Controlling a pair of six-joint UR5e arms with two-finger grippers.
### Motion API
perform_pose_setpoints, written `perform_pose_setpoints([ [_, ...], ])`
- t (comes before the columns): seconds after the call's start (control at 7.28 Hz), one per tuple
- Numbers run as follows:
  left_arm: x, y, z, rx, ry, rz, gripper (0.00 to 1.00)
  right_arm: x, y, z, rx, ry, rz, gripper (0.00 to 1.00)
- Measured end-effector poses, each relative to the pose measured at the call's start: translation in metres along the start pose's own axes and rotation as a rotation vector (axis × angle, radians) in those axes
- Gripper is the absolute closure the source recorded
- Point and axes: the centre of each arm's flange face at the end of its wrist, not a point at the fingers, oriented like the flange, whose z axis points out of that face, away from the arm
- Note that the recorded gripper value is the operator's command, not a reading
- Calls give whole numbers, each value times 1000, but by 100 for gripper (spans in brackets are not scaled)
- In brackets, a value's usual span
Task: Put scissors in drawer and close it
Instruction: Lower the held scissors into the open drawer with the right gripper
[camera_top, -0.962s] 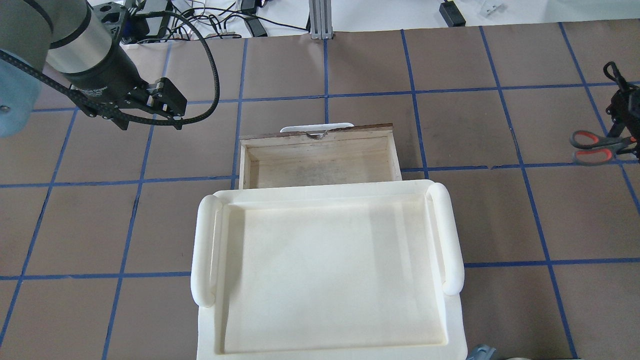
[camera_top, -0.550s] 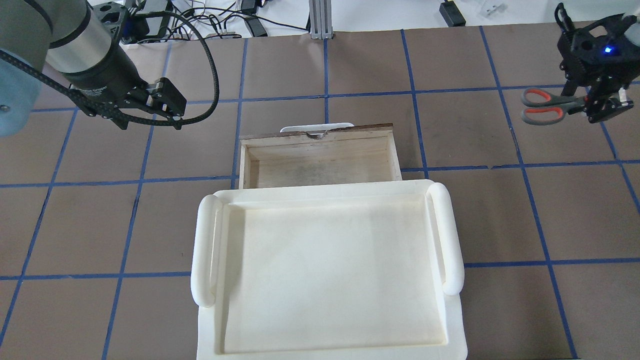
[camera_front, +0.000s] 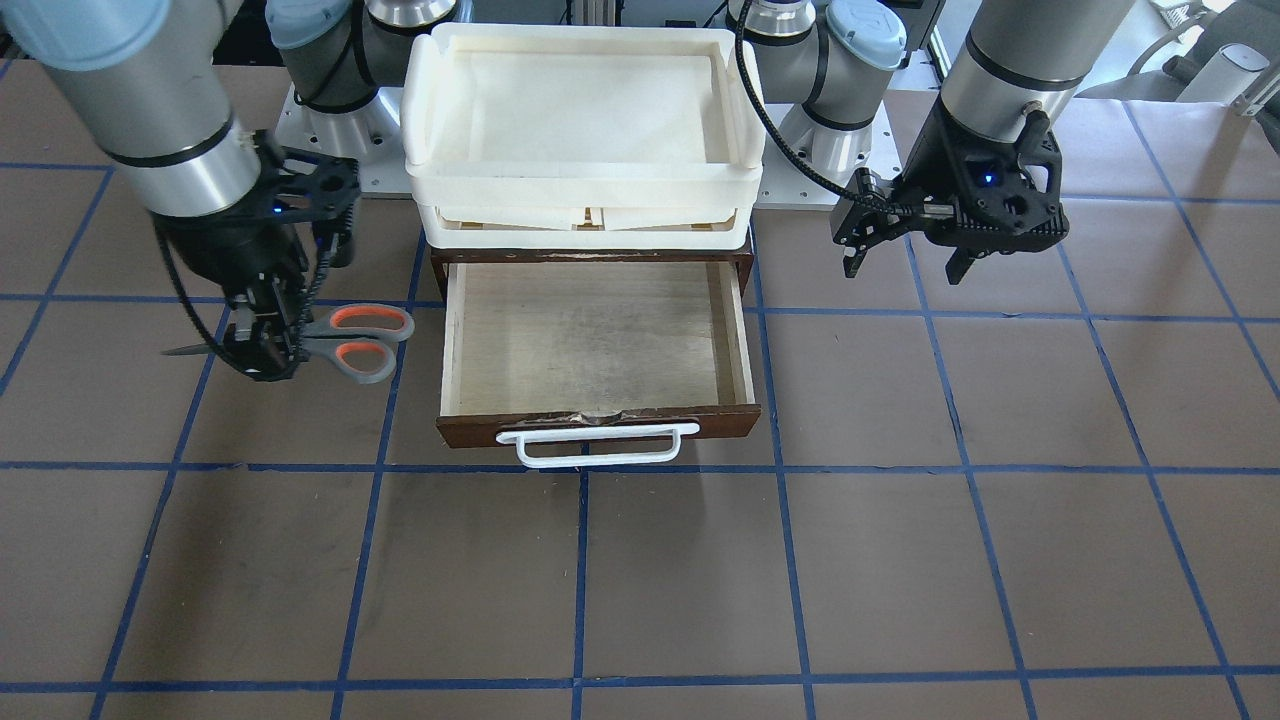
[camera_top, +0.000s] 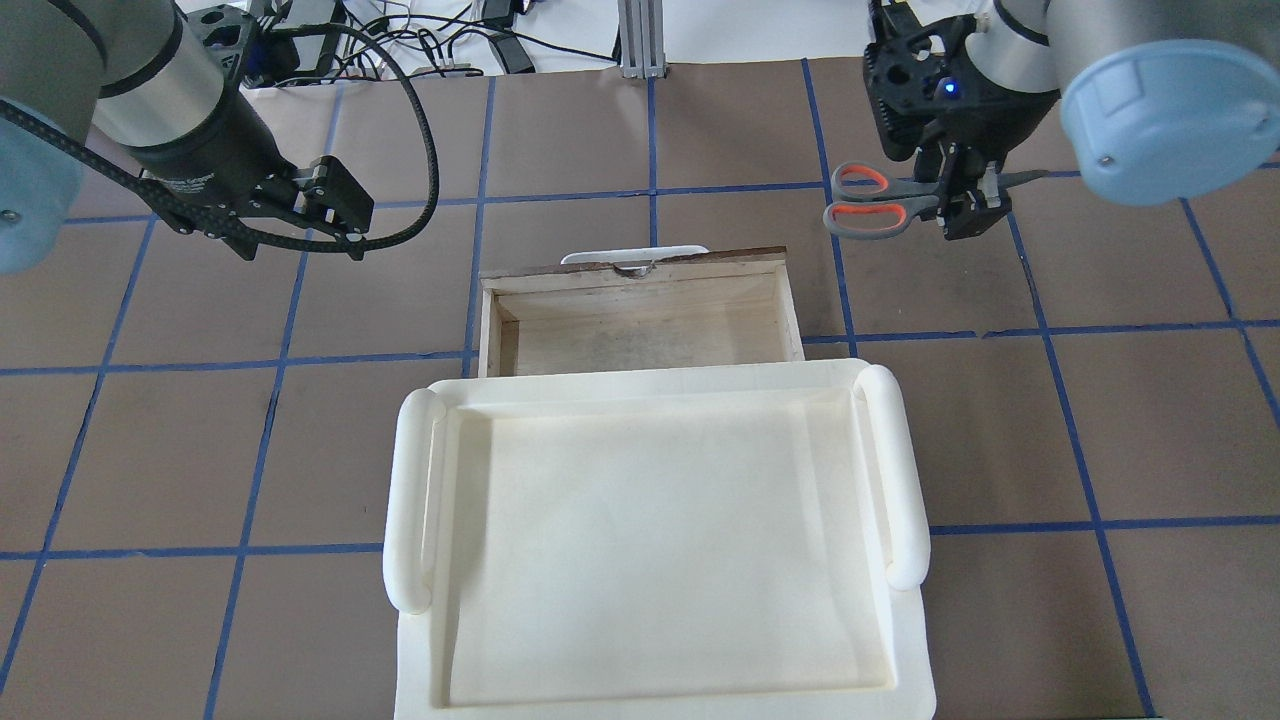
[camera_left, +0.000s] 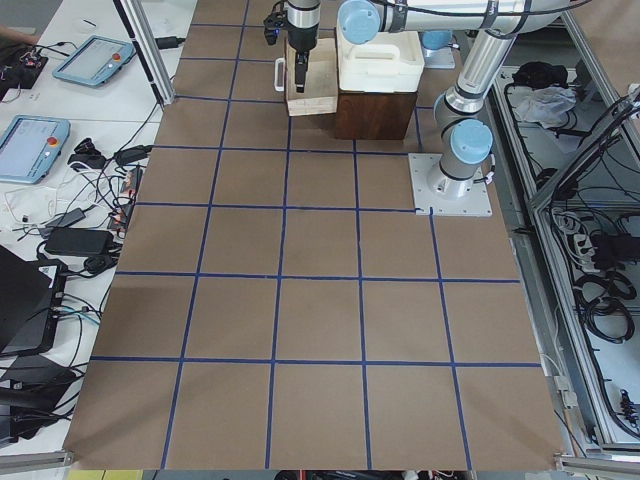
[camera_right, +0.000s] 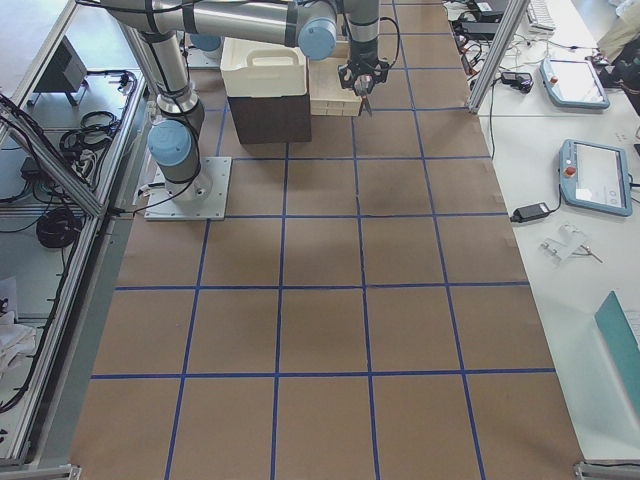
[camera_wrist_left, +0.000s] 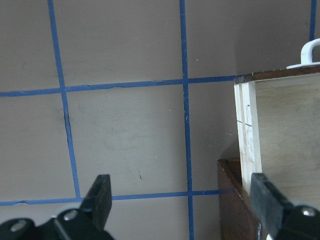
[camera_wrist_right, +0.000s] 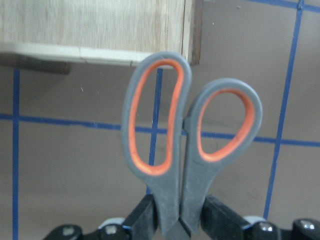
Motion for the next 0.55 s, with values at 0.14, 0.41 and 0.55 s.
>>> perform_pose_setpoints([
  [0.14,0,0,0,1,2,1,0,-4,-43,10,11,-12,19,89],
  [0.41,0,-1,1,1,5,0,0,-11,-125,38,45,-23,43,89],
  [0.55,0,-1,1,0,3,2,0,-17,-165,56,54,-27,37,89],
])
